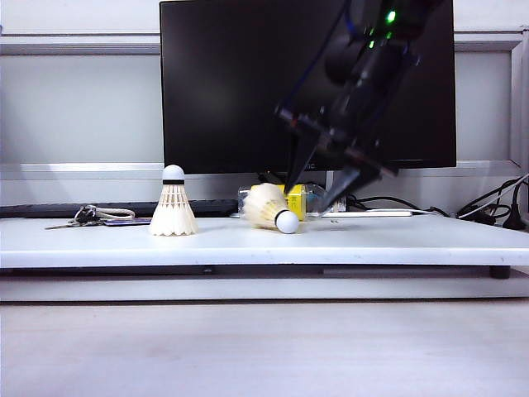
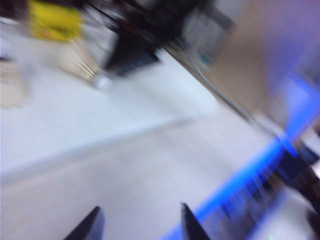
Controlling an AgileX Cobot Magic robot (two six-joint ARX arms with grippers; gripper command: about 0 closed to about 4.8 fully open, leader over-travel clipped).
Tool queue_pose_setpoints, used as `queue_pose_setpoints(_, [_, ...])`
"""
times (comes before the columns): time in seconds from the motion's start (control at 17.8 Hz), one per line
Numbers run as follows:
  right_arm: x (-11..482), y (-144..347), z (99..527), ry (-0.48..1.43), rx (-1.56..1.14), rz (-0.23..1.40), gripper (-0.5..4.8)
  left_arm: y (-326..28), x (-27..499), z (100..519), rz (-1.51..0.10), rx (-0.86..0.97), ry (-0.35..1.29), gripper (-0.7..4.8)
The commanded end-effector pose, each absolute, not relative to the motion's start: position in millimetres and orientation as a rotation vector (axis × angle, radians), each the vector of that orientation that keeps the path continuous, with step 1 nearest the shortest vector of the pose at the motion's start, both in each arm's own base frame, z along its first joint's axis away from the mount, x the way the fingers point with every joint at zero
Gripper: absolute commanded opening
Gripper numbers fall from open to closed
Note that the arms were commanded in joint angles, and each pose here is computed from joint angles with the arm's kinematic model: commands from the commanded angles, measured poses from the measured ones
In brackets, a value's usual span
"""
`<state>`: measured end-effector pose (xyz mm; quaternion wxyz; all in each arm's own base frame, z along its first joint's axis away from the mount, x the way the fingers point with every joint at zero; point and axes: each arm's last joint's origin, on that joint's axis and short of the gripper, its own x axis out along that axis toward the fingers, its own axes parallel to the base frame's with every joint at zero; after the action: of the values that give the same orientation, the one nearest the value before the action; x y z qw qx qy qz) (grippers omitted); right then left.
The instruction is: Stack the badminton balls on the table vertically.
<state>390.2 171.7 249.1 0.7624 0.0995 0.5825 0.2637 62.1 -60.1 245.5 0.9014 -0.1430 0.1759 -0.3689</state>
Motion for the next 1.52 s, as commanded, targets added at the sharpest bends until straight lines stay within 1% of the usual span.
queue_pose_setpoints(0.06, [379,167,287,1.128,0.165,0.651,2.75,-70,73,245,-0.741,-0.235,0.366,2.15])
queue_pose_setpoints(0.17, [367,162,314,1.039,0.128,0.68,2.74,-82,83,243,-0.835,-0.106,0.379,2.15])
queue_pose_setpoints(0.28, [351,155,342,0.958,0.105,0.707,2.74,-93,93,248,-0.895,0.0,0.385,2.15])
queue_pose_setpoints(0.39, [331,147,367,0.895,0.067,0.729,2.74,-106,107,263,-0.933,0.19,0.356,2.15])
queue_pose_setpoints(0.51, [310,138,386,0.867,0.01,0.734,2.74,-118,121,283,-0.963,0.422,0.32,2.15])
queue_pose_setpoints(0.67, [286,125,397,0.902,-0.102,0.68,2.74,-136,147,300,-0.927,0.797,0.33,2.18])
queue_pose_setpoints(0.79, [268,117,395,1.011,-0.171,0.676,2.74,-156,174,298,-0.924,1.123,0.414,2.28])
queue_pose_setpoints(0.9, [260,114,391,1.098,-0.196,0.686,2.74,-171,192,293,-0.933,1.314,0.453,2.29])
queue_pose_setpoints(1.01, [255,112,387,1.148,-0.199,0.681,2.69,-187,210,293,-0.96,1.4,0.422,2.29])
queue_pose_setpoints(1.12, [249,108,377,1.177,-0.244,0.628,2.12,-201,225,296,-0.969,1.46,0.343,2.29])
queue_pose_setpoints(1.18, [245,106,372,1.18,-0.268,0.636,2.1,-207,232,297,-0.965,1.469,0.315,2.28])
queue_pose_setpoints(1.29, [232,102,366,1.097,-0.246,0.67,2.1,-216,250,293,-0.974,1.489,0.303,2.28])
queue_pose_setpoints(1.35, [228,100,366,1.061,-0.244,0.67,2.1,-219,255,291,-0.993,1.481,0.302,2.27])
queue_pose_setpoints(1.52, [211,93,375,0.974,-0.243,0.667,2.1,-228,274,278,-1.051,1.543,0.298,2.23])
